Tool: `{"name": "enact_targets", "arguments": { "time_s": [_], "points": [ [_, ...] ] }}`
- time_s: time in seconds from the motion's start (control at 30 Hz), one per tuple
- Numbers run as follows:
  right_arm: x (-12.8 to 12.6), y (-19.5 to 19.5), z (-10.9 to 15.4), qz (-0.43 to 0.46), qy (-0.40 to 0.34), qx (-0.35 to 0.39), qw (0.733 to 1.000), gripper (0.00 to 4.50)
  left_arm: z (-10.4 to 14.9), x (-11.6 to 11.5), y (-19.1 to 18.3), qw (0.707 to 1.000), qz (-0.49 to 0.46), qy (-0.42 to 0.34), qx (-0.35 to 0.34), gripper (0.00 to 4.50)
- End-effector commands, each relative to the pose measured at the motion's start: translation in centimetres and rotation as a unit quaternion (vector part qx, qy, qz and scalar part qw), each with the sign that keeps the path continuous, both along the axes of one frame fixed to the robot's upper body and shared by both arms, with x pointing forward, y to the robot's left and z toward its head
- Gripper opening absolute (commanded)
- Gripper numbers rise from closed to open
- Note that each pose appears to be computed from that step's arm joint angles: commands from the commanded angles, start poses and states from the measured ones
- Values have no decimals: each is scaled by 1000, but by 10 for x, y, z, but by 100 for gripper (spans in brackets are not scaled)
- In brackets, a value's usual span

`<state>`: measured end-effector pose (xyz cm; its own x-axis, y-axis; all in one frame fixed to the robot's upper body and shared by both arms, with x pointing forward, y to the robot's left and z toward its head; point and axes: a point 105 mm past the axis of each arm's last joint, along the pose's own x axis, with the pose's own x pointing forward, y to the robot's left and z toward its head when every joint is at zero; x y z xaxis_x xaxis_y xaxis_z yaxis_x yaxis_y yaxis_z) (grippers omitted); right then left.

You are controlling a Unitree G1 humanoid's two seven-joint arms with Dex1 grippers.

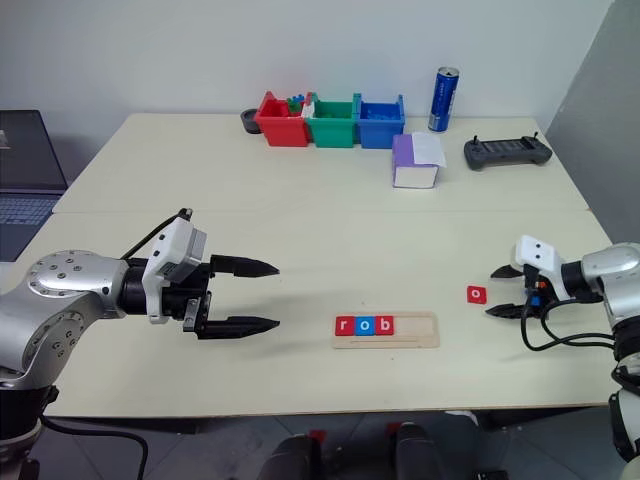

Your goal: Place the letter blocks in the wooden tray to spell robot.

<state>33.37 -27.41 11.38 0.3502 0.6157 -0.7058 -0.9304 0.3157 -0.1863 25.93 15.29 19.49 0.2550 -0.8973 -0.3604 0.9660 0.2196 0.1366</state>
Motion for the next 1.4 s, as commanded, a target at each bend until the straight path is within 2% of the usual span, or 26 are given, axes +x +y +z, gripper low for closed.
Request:
{"name": "enact_targets", "arguments": {
  "time_s": [0.03,0.63,0.93,1.03,1.17,1.27,1.4],
  "points": [
    [4,-1,8,15,-19,-9,1000,446,10,-5,1,1000,-1,-21,2,450],
    [12,4,14,18,-27,8,999,446,10,-7,4,1000,11,-19,1,450],
    [14,10,-9,11,-9,-10,1000,446,10,-6,5,1000,14,-19,4,450],
    [12,12,-19,3,9,-1,1000,386,10,-6,5,1000,15,-18,5,450],
    [9,9,-23,2,15,-6,1000,249,10,-7,6,1000,17,-18,6,450],
    [10,7,-17,3,6,-11,1000,149,11,-7,7,1000,18,-18,7,450],
    [13,14,7,30,-20,-6,999,144,11,-8,8,1000,18,-18,8,450]
  ]
}}
